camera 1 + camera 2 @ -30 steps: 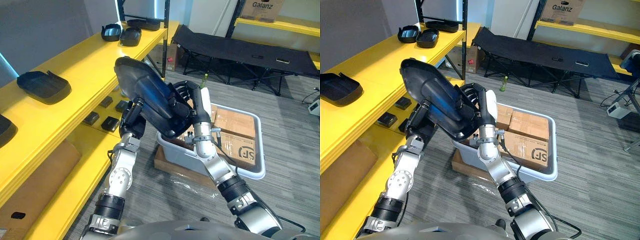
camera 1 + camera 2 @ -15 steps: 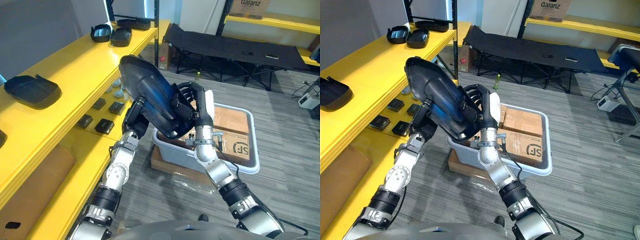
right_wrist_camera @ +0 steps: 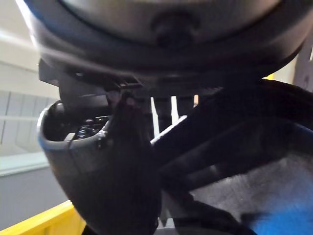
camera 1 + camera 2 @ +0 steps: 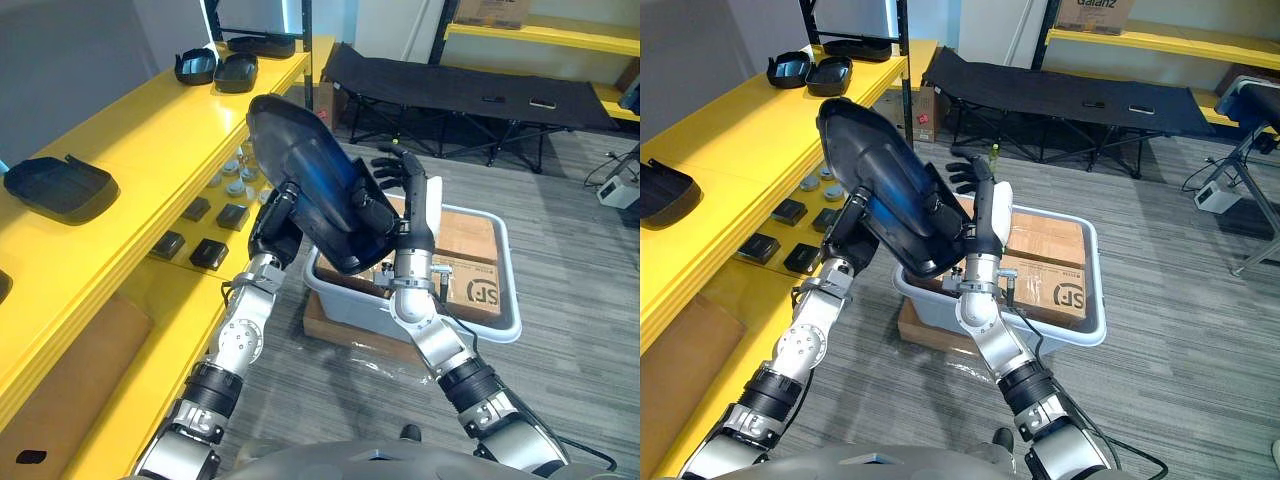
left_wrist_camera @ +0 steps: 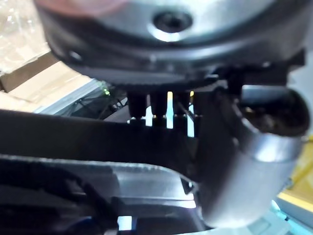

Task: Walk over and take three plastic housings, then place them on the shelf

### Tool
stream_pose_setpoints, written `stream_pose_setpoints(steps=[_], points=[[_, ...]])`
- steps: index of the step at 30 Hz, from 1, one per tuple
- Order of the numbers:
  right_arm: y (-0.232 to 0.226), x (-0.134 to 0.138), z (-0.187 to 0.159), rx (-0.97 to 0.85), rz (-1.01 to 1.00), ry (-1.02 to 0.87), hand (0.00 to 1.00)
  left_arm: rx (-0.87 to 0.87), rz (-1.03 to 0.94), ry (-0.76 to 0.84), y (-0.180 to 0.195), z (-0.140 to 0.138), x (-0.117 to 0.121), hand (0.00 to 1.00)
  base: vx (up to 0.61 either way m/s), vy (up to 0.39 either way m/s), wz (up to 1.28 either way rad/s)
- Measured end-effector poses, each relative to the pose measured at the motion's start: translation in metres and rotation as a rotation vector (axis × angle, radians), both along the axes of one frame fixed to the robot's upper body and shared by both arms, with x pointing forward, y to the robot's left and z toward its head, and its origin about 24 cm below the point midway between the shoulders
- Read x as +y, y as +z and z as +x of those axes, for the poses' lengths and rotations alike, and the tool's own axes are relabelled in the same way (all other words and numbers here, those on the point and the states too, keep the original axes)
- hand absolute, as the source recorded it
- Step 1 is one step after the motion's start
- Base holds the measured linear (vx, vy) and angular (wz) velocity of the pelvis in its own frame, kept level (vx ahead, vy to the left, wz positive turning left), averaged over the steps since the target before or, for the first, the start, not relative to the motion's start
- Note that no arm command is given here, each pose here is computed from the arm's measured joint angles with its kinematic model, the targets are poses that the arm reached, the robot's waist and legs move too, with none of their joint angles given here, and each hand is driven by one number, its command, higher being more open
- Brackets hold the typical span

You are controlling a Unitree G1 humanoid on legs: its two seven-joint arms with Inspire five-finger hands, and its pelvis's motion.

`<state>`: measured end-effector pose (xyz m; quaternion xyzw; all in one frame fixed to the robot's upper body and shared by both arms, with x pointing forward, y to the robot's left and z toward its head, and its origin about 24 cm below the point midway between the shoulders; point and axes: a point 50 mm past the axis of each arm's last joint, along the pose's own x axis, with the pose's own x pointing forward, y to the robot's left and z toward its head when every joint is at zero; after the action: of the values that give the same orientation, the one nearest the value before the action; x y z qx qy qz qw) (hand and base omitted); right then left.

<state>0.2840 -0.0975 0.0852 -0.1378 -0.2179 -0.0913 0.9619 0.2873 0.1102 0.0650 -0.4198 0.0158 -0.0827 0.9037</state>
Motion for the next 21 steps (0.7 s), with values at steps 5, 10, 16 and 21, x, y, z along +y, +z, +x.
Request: stream_pose_setpoints(steps=[5, 10, 16, 21], points=[[0.008, 0.005, -0.002, 0.01, 0.059, 0.037, 1.0, -0.133, 0.32, 0.1, 0.025, -0.014, -0.014, 0.0, 0.0, 0.0, -0.02], [0.026, 0.003, -0.005, -0.059, 0.093, 0.053, 1.0, -0.163, 0.539, 0.259, 0.022, -0.03, 0.005, 0.0, 0.0, 0.0, 0.0], [0.014, -0.014, -0.016, -0.024, 0.121, -0.006, 1.0, -0.096, 0.842, 0.571, 0.016, -0.039, 0.054, 0.0, 0.0, 0.0, 0.0], [0.002, -0.019, -0.023, 0.03, 0.123, -0.007, 1.0, -0.092, 0.918, 0.713, 0.022, -0.049, 0.067, 0.0, 0.0, 0.0, 0.0]])
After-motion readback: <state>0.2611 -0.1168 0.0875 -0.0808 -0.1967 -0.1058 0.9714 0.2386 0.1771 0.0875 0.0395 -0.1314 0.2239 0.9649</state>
